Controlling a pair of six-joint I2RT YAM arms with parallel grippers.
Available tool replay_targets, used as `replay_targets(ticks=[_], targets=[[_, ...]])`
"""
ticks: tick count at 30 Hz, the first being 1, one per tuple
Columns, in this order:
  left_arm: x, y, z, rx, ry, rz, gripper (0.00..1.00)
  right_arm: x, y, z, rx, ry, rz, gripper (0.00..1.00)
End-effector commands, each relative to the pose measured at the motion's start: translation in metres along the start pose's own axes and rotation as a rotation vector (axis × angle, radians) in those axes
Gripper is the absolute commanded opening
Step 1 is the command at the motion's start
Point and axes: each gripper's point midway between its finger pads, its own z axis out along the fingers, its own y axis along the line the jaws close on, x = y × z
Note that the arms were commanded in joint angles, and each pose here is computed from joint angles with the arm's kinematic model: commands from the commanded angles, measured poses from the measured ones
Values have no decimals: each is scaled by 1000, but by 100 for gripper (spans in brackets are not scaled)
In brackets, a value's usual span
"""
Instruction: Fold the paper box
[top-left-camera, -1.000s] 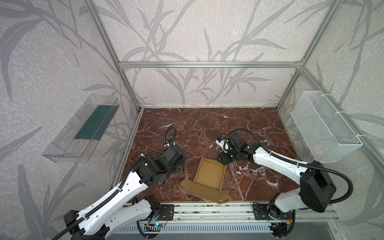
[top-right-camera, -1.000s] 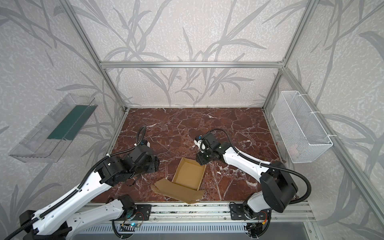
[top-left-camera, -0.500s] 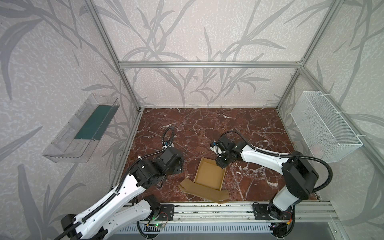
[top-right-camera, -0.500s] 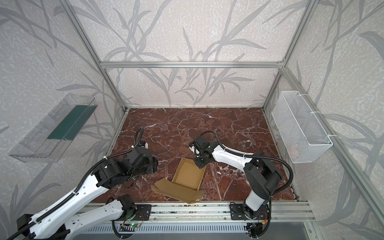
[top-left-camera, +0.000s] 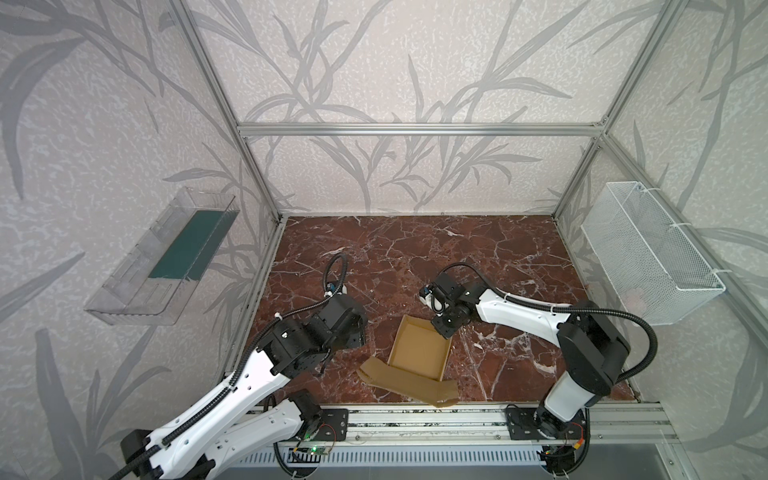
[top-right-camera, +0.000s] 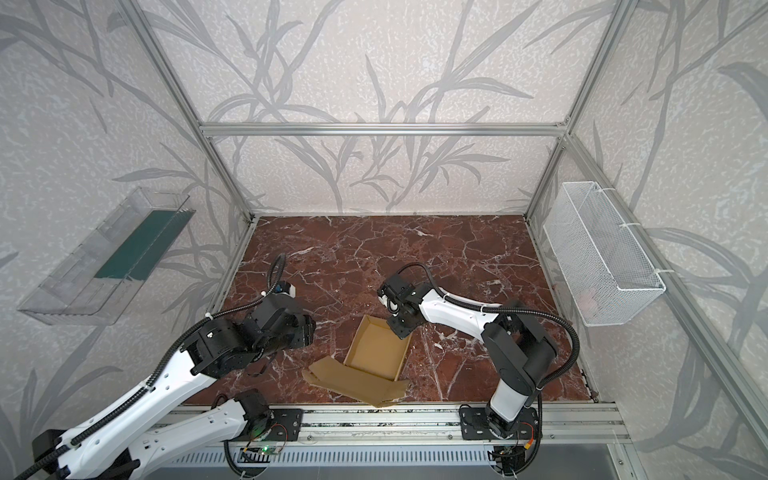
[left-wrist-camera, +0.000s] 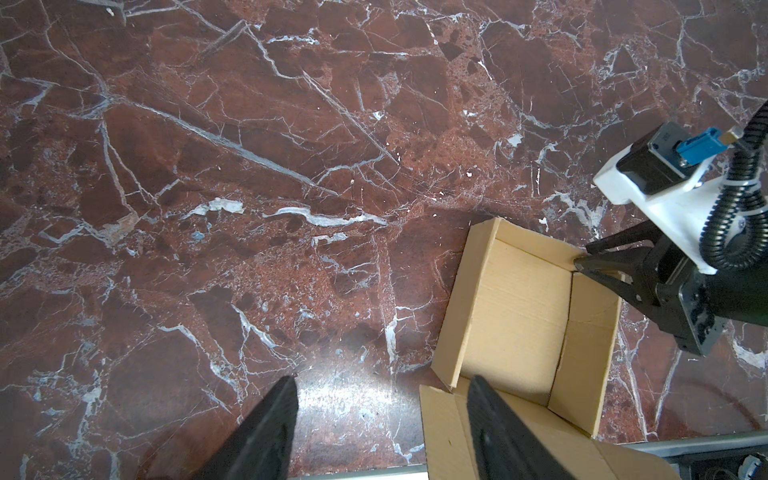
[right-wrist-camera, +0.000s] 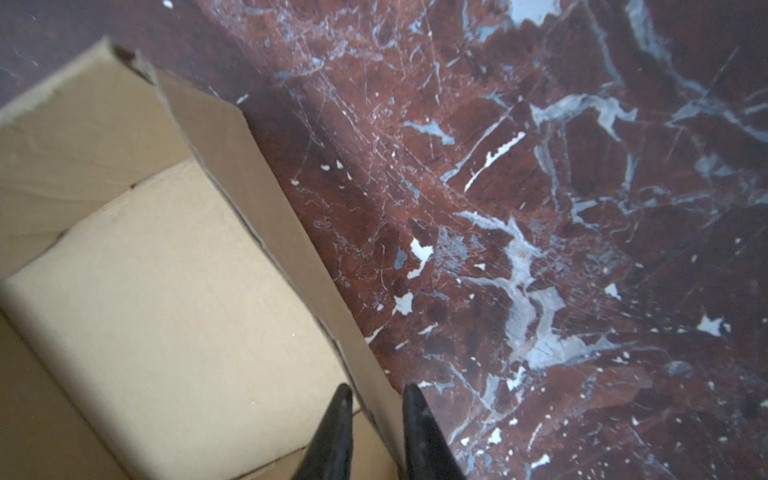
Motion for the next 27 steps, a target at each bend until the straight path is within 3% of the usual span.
replay_targets(ticks=[1, 11, 19, 27], targets=[[0, 7, -1, -31, -9, 13, 66, 6, -1, 4, 14, 60, 5, 20], [-6, 4, -5, -27, -20, 23, 66, 25, -6, 2, 21, 97, 97, 13], [-8, 2, -6, -26, -26, 36, 66, 47, -16, -12, 3, 69, 265, 7], [-11, -1, -4, -26, -29, 51, 66, 71, -15, -23, -54, 33, 441, 12]])
